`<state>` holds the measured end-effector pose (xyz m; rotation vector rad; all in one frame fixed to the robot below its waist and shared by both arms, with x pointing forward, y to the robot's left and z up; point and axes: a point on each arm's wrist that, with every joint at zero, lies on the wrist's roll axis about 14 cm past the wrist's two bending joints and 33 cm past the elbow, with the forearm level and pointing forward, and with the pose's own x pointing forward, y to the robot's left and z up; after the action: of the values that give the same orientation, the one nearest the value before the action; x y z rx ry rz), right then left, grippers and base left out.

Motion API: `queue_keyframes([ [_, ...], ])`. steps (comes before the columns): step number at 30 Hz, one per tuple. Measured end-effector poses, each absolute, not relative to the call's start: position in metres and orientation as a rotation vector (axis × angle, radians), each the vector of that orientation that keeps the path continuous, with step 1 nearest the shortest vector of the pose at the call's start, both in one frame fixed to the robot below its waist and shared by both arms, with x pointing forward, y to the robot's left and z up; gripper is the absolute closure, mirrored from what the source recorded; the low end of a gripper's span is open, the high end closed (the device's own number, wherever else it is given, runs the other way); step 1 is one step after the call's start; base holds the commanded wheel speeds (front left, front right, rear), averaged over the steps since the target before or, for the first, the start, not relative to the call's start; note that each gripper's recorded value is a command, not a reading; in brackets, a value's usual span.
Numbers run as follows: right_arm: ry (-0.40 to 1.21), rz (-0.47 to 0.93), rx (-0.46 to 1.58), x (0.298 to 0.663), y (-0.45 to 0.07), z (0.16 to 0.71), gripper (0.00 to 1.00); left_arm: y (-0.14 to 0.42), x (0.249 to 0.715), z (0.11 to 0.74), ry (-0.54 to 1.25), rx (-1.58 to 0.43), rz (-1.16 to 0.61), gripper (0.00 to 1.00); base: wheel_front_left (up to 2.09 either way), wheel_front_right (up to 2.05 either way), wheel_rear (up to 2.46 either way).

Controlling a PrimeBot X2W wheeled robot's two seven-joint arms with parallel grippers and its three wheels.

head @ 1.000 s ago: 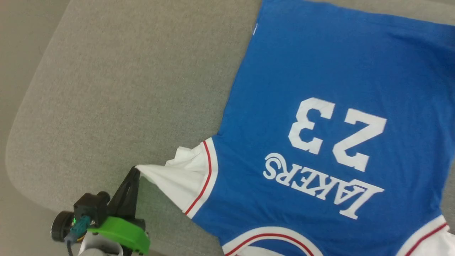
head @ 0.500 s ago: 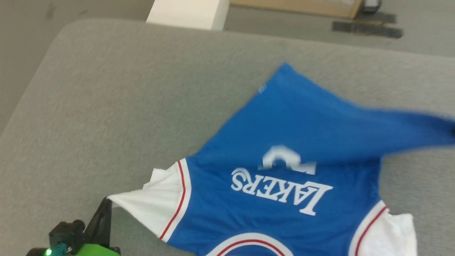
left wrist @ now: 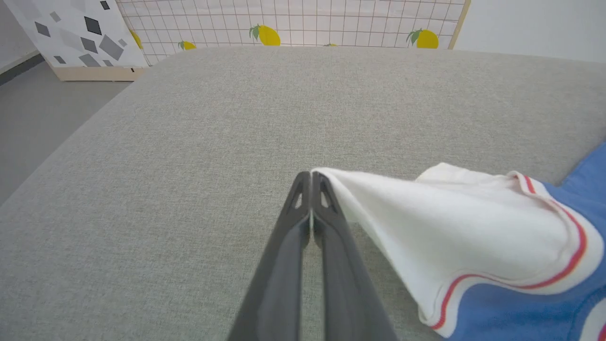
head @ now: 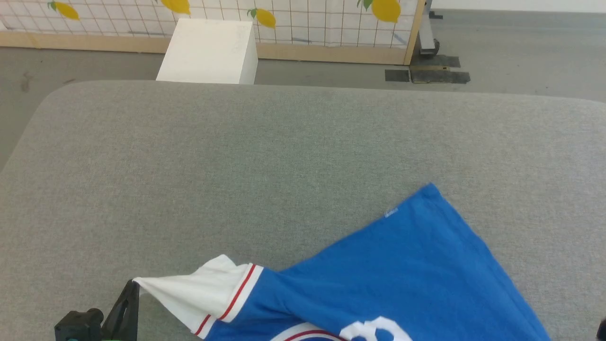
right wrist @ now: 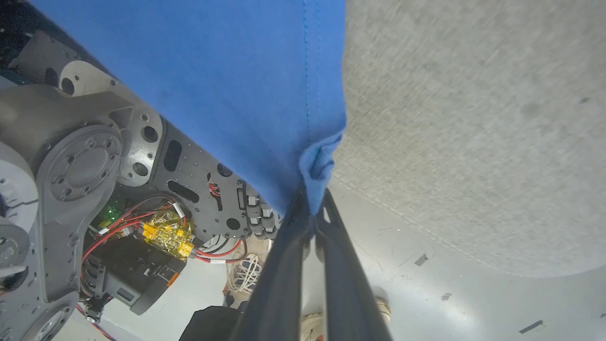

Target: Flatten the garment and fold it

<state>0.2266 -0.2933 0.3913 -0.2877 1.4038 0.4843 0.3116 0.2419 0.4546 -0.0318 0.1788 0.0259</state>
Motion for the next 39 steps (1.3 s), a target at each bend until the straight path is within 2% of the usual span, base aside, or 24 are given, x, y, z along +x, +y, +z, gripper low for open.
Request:
queue_keyframes([
  [3, 1.441, 0.498, -0.217, 0.200, -0.284, 0.373, 1.00, 0.241, 0.312, 0.455, 0.178, -0.030, 0.022, 1.00, 0.00, 0.00, 0.00],
  [6, 1.429, 0.499, -0.172, 0.196, -0.275, 0.365, 1.00, 0.242, 0.312, 0.455, 0.182, -0.026, 0.024, 1.00, 0.00, 0.00, 0.00],
  [7, 1.417, 0.494, -0.165, 0.198, -0.274, 0.364, 0.79, 0.242, 0.313, 0.455, 0.182, -0.024, 0.025, 1.00, 0.00, 0.00, 0.00],
  [8, 1.404, 0.487, -0.162, 0.202, -0.275, 0.365, 0.02, 0.243, 0.313, 0.455, 0.182, -0.021, 0.023, 1.00, 0.00, 0.00, 0.00],
  [11, 1.293, 0.450, -0.159, 0.234, -0.278, 0.378, 0.00, 0.243, 0.313, 0.455, 0.182, -0.017, 0.019, 1.00, 0.00, 0.00, 0.00],
  [17, 0.913, 0.430, -0.182, 0.339, -0.266, 0.459, 0.00, 0.240, 0.314, 0.458, 0.177, -0.018, 0.013, 1.00, 0.00, 0.00, 0.00],
  [22, 0.762, 0.456, -0.266, 0.390, -0.247, 0.510, 0.00, 0.236, 0.312, 0.456, 0.182, -0.026, 0.005, 1.00, 0.00, 0.00, 0.00],
  [28, 0.826, 0.495, -0.377, 0.424, -0.214, 0.509, 0.00, 0.235, 0.314, 0.452, 0.196, -0.036, 0.008, 1.00, 0.00, 0.00, 0.00],
  [34, 0.929, 0.531, -0.409, 0.453, -0.178, 0.478, 0.00, 0.230, 0.321, 0.449, 0.199, -0.062, 0.010, 1.00, 0.00, 0.00, 0.00],
  [39, 1.020, 0.555, -0.428, 0.462, -0.162, 0.439, 0.00, 0.234, 0.323, 0.442, 0.213, -0.072, 0.036, 1.00, 0.00, 0.00, 0.00],
])
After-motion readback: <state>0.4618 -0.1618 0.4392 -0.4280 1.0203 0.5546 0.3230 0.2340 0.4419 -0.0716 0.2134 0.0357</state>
